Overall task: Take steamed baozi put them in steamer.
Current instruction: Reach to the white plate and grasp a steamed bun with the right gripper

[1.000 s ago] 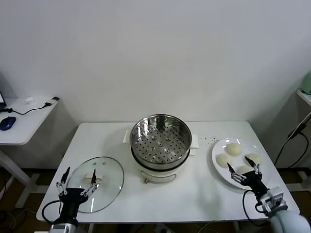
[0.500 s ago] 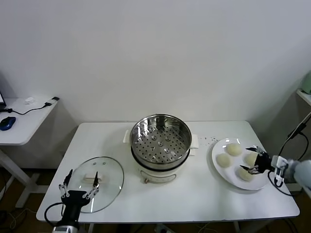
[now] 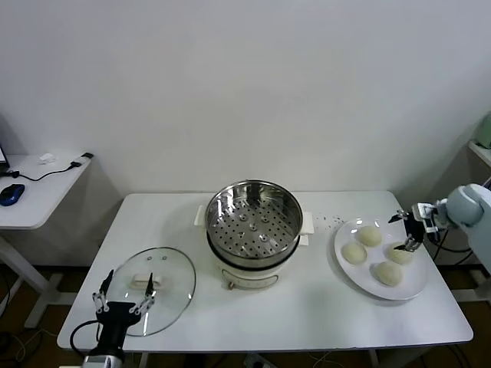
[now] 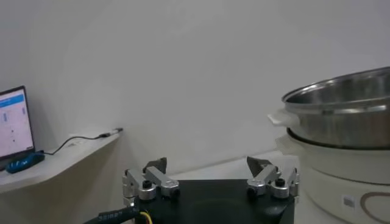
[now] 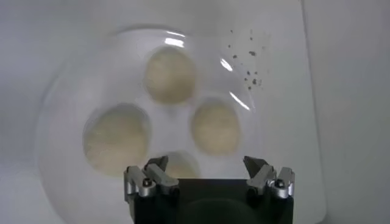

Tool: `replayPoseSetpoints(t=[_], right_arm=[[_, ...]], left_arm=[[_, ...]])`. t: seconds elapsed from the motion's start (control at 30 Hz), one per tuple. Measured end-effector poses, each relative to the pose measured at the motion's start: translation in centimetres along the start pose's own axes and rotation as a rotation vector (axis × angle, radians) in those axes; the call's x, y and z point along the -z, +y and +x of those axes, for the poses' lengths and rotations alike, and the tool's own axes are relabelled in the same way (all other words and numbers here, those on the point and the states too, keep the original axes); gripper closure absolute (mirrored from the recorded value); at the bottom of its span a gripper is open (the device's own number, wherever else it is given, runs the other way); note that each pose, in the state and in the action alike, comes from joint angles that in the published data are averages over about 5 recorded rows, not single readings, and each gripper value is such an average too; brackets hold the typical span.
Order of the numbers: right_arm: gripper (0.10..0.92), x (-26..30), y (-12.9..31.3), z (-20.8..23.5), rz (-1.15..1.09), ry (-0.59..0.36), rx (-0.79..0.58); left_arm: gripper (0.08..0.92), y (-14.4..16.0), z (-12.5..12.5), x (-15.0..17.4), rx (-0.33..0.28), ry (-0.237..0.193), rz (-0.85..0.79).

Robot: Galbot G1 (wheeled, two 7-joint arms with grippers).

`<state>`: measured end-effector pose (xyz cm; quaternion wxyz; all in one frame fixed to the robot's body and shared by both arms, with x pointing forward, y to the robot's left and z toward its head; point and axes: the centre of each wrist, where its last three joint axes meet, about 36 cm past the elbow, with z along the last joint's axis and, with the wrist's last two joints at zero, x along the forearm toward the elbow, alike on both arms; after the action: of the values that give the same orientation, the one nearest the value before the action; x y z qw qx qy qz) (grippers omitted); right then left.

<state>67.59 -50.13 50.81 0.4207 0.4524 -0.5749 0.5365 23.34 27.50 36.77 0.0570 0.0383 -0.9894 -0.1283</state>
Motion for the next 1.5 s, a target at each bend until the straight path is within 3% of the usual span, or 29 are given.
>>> replayPoseSetpoints(t=[0.37,1.0,1.27,1.5], right_arm=[[0.2,3.2,-2.5,-3.6,0.028,0.047,0.075],[0.209,5.1,-2.8,-7.0,0.039,0.076,0.09],[0.369,5.3,-2.9,-7.1,0.034,0.076,0.091],[0.449,5.3,-3.2,-6.9,0.03,0.07,0.088]], left_arm=[[0.177,0.2,-0.1,-0.8,0.008,0.024,-0.005],[0.177,0.3,-0.1,-1.9,0.005,0.045,-0.013],[0.177,0.3,0.1,-2.1,0.001,0.048,-0.016],[0.177,0.4,0.2,-2.1,0.003,0.049,-0.016]])
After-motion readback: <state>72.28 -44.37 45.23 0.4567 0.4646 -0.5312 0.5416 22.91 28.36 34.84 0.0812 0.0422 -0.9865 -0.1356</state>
